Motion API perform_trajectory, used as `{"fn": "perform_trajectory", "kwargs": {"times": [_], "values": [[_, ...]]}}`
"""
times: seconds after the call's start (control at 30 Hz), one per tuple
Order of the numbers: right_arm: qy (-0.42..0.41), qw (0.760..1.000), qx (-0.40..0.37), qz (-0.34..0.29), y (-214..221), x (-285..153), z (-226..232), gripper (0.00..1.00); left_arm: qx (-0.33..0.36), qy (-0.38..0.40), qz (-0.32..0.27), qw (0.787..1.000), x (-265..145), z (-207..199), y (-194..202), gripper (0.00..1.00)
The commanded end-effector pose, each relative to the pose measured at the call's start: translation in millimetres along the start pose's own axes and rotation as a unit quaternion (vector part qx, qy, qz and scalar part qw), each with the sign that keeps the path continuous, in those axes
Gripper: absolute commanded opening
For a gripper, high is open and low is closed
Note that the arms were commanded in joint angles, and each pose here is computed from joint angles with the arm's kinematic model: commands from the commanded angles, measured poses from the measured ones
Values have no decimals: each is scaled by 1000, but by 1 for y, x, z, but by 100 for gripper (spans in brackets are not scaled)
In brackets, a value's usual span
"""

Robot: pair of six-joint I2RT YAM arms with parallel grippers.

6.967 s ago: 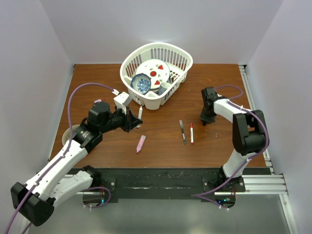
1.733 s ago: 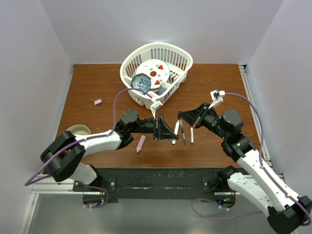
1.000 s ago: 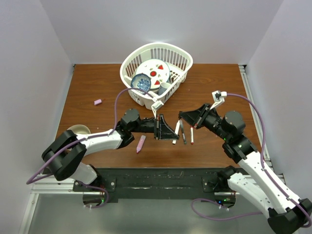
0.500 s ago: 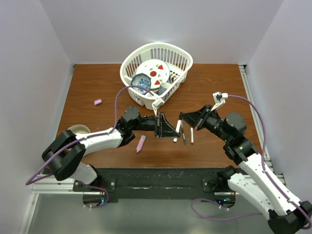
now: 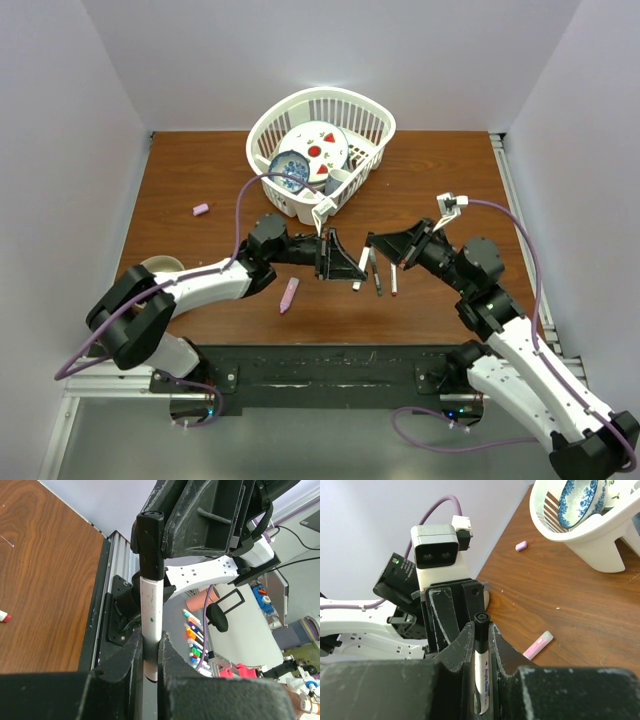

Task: Insert the pens into the pen caps

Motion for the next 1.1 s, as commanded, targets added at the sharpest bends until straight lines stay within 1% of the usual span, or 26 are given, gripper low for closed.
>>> {"fn": "perform_trajectory", "kwargs": {"times": [0.0,0.1,0.17,0.2,0.23,0.27,0.3,0.43,0.67,0.83,1.07], "values": [[1,997,15,72,26,-8,-6,8,98,9,-87,991,3,-21,-53,0],[-3,997,14,78,27,-9,-5,11,111,6,-97,989,2,-24,-57,0],[-5,997,13,75,22,-10,1,16,120,9,-100,988,0,-26,-56,0],[-5,997,14,71,20,-10,4,24,127,13,-102,987,-2,-30,-57,0],[-7,998,10,55,11,-10,12,28,130,13,-103,986,-3,-32,-57,0],[0,999,12,52,8,-11,13,32,130,12,-101,986,-5,-33,-54,0],[-1,999,10,47,4,-11,18,39,138,13,-104,985,-8,-37,-55,0],[-18,999,-5,27,-16,-11,41,50,145,7,-100,984,-15,-43,-48,0],[-59,997,-48,24,-38,-5,71,61,158,-3,-100,982,-35,-48,-24,0],[-88,992,-75,46,-50,8,88,63,162,3,-84,983,-41,-54,-14,0],[-104,989,-78,75,-51,28,92,63,157,15,-64,985,-41,-55,-10,0]]}}
Point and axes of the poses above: each gripper's point midway between its finger pads, its own x axis out along the fingers, its own z axis along the line the jaws close on, y = z × x, the point moved 6 cm from there along -x, back along the fingers, and after that the axes turned 4 degrees about x, right-handed, at the moved point
